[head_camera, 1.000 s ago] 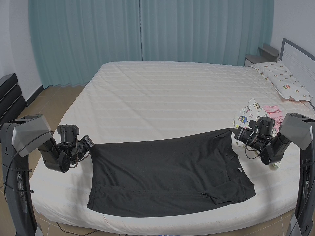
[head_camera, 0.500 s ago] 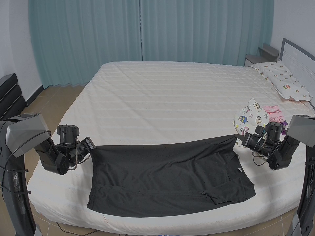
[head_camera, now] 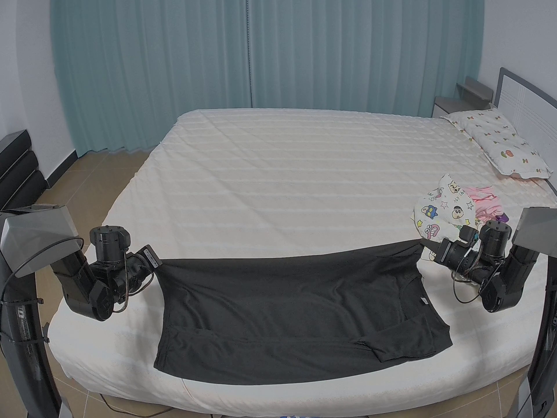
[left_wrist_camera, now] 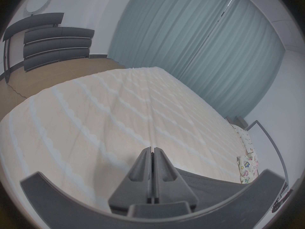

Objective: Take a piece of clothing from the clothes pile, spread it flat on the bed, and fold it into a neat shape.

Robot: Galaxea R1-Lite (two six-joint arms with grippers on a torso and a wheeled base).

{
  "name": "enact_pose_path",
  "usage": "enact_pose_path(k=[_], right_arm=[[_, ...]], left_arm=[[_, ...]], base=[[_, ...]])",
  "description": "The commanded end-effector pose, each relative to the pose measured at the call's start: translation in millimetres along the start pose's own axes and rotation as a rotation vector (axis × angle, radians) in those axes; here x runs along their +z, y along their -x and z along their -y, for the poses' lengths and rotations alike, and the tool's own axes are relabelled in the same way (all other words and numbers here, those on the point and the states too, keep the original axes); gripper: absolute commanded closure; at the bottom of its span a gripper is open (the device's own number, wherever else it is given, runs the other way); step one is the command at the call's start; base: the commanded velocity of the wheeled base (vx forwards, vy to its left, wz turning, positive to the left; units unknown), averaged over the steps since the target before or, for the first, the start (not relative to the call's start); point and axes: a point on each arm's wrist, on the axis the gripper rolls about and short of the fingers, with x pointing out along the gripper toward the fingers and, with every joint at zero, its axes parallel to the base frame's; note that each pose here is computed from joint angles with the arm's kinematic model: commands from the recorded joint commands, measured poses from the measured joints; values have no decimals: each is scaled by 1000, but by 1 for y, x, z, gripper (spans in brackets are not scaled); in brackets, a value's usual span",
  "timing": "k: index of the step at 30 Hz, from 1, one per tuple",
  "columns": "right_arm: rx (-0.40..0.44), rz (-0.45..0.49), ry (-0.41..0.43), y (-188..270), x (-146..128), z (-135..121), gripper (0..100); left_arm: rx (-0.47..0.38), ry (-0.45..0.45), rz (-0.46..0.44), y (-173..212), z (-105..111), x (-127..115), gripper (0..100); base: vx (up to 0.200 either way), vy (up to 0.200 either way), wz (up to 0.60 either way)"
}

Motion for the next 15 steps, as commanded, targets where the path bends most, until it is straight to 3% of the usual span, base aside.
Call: enact_pose_path(k=[1,7,15], right_arm=[[20,4,9,-12,-1,-2,100],[12,40,18,-37,8,-4,100],[-2,54,19,-36,16,-3,100]], left_arm=[[11,5,1,-5,-5,-2,100],[7,8,11,-7,-5,1,100],[7,10,21,-5,-5,4,100]], base=[[0,0,0],[0,0,0],[0,0,0]])
